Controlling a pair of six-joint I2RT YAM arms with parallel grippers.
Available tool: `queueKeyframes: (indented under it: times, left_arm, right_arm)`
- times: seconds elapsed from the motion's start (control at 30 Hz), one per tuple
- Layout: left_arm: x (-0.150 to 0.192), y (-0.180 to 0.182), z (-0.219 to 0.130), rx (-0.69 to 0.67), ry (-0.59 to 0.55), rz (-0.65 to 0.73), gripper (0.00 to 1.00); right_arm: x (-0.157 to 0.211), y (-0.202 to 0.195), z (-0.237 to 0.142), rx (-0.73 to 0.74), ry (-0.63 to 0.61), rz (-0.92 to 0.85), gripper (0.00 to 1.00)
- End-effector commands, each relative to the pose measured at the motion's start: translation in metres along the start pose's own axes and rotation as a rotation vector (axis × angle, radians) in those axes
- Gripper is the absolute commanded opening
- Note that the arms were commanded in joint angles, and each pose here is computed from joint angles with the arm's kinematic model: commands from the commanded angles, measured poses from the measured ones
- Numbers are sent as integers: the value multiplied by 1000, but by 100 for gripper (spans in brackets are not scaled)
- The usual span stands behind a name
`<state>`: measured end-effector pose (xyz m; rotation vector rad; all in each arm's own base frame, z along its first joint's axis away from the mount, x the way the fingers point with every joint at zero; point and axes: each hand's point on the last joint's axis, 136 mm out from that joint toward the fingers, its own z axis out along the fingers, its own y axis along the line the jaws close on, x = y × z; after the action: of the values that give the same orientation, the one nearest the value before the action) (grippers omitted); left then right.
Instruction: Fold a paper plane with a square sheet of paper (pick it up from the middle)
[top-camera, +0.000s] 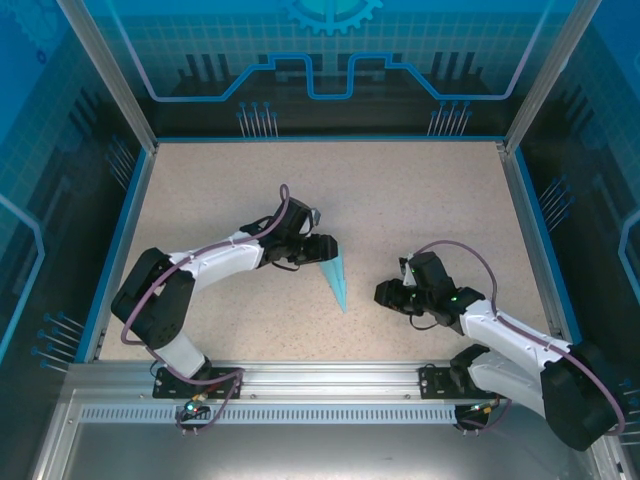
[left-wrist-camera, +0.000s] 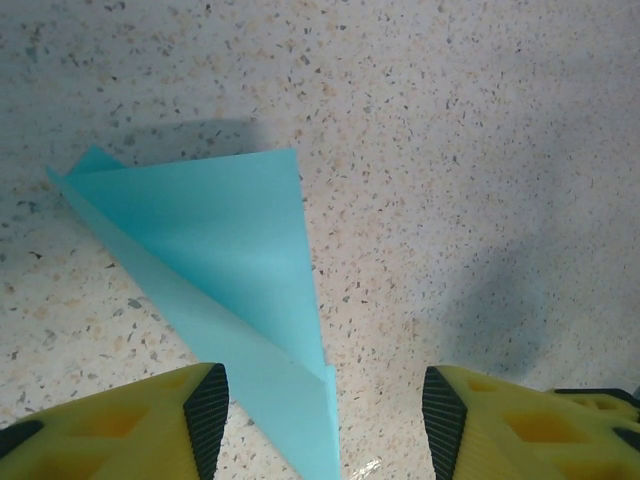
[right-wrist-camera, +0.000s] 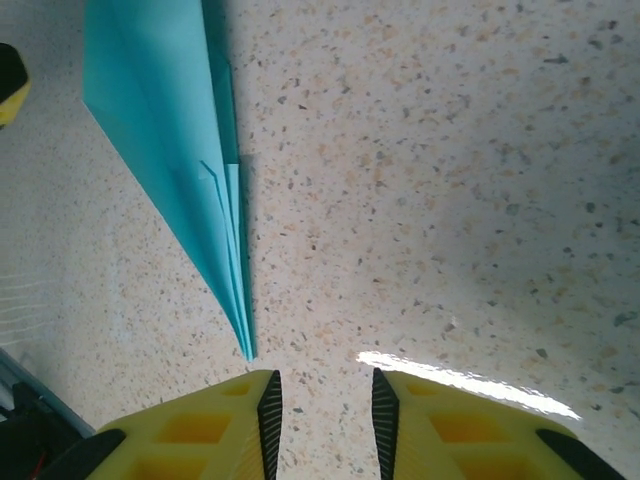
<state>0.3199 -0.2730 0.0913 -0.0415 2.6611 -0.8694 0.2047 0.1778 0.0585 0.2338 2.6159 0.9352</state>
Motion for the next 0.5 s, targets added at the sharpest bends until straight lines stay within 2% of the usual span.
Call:
queueKeyframes:
  times: [0.0, 0.1, 0.33, 0.47]
  left_arm:
    - [9, 7, -2, -31, 16, -33, 58]
    - [8, 3, -2, -23, 15, -28, 58]
    - [9, 7, -6, -45, 11, -48, 59]
    - [10, 11, -9, -69, 3, -101, 63]
  right_arm:
    - [-12, 28, -3, -111, -16, -47, 31]
    - [-14, 48, -3, -171, -11, -87, 30]
    - [-14, 52, 6, -129, 7, -105, 30]
    - [-10, 53, 11, -117, 19, -112, 31]
